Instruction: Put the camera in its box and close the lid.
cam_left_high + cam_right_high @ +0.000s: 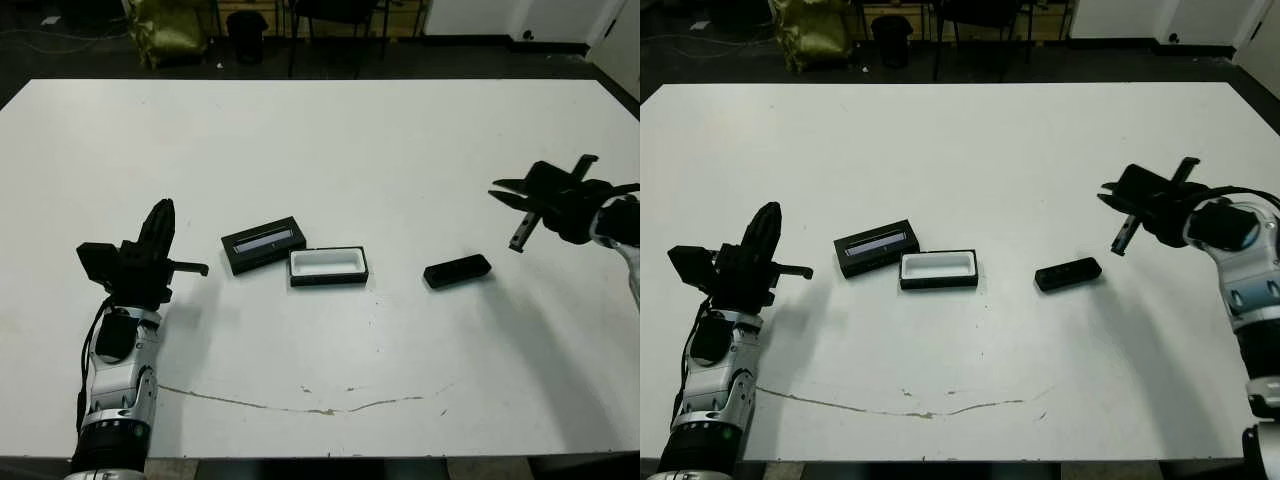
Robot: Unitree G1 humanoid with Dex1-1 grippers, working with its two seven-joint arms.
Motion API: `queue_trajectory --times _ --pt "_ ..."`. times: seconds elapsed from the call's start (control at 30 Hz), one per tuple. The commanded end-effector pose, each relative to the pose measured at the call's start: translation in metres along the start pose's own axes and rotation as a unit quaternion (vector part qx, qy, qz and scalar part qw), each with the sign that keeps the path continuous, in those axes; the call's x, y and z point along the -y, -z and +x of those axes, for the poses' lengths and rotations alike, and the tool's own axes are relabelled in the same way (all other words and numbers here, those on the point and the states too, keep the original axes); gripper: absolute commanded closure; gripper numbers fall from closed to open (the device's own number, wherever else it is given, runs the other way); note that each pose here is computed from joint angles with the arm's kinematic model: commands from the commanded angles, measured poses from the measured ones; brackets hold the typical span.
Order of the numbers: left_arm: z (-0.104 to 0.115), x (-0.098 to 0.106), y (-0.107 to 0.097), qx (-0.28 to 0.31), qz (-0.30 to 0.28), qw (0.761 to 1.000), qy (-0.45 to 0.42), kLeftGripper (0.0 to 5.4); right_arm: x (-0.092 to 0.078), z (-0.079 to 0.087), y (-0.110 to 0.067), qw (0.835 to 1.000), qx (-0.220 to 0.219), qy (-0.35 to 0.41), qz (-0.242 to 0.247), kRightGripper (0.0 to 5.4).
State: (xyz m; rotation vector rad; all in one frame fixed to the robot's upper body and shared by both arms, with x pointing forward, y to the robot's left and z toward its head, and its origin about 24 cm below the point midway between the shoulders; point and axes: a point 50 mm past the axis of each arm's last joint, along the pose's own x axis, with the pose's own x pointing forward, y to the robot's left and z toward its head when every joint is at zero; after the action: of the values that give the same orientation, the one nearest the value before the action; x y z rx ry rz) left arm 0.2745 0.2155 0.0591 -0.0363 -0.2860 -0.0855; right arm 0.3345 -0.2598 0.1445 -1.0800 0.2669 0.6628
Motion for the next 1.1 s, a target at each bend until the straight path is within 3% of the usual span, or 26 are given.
queue_trajectory --times 0.03,0.47,1.1 --pt "-0.003 -0.006 0.004 -0.012 0.008 1.000 -0.001 5.40 -0.004 0.005 0.002 0.999 -0.020 -0.033 -0.011 5.39" --pt "-0.005 -0.005 0.004 -0.013 0.014 1.000 -0.002 5.40 -0.022 0.016 0.001 0.993 -0.037 -0.100 -0.051 5.39" --pt "-0.007 -0.002 0.007 -0.015 0.002 1.000 -0.001 5.40 -0.042 0.025 0.009 0.987 -0.052 -0.150 -0.033 5.39"
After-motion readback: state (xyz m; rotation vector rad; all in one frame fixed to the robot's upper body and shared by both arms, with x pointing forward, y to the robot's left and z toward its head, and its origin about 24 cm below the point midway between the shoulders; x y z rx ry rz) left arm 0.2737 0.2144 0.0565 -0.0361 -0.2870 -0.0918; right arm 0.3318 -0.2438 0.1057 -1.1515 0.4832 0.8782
